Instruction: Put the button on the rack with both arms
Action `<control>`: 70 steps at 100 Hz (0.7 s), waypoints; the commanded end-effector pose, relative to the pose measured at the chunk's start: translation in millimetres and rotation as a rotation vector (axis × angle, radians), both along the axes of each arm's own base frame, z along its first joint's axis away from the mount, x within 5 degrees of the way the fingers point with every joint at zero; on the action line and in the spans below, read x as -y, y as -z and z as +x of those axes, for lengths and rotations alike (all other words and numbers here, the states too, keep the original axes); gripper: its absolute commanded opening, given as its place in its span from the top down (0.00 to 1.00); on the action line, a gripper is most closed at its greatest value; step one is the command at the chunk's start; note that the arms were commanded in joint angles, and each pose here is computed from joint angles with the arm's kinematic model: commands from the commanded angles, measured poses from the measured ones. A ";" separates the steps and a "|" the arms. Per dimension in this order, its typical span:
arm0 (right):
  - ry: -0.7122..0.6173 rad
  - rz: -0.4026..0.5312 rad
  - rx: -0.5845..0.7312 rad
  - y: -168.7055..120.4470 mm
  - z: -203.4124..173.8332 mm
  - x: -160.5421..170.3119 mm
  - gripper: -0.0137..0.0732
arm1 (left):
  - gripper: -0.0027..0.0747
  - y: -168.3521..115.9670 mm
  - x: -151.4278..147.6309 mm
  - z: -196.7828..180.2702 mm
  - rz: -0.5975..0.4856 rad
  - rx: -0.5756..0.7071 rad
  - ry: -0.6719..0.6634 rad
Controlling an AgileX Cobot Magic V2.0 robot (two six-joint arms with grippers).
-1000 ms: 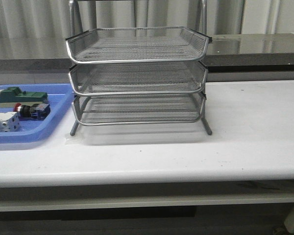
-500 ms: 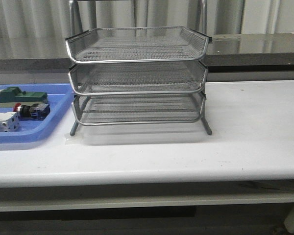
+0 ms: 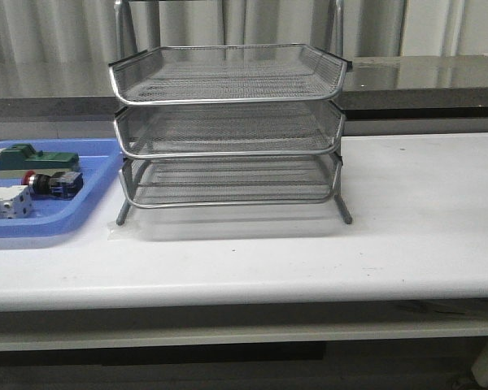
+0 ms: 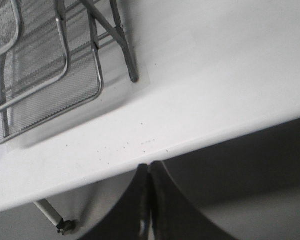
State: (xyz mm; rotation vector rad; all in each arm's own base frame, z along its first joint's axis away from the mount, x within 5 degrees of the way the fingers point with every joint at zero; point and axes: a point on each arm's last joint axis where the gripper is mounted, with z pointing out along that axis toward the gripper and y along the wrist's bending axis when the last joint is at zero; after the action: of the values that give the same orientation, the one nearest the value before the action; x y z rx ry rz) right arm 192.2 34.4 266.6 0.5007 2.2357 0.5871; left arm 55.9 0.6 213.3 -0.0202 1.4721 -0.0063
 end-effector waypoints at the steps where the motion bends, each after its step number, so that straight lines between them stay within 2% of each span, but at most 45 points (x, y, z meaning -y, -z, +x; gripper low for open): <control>1: 0.051 0.052 0.108 -15.6 12.2 -2.1 0.77 | 0.99 2.1 -0.3 -2.0 -0.007 0.080 -0.004; 13: 0.040 0.078 0.119 -12.8 17.9 -12.3 0.58 | 0.99 2.1 -0.3 -2.0 -0.007 0.080 -0.004; 23: 0.032 0.098 0.136 -11.7 22.0 -21.0 0.49 | 0.99 2.1 -0.3 -2.0 -0.007 0.080 -0.004; 70: -0.009 0.099 0.097 -14.6 77.5 -47.5 0.48 | 0.99 2.1 -0.3 -2.0 -0.007 0.080 -0.004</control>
State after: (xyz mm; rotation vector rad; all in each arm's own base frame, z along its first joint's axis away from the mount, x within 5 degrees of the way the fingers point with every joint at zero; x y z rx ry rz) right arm 255.3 79.9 264.8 0.5015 2.2167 0.7044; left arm 55.9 0.6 213.3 -0.0202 1.4721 -0.0063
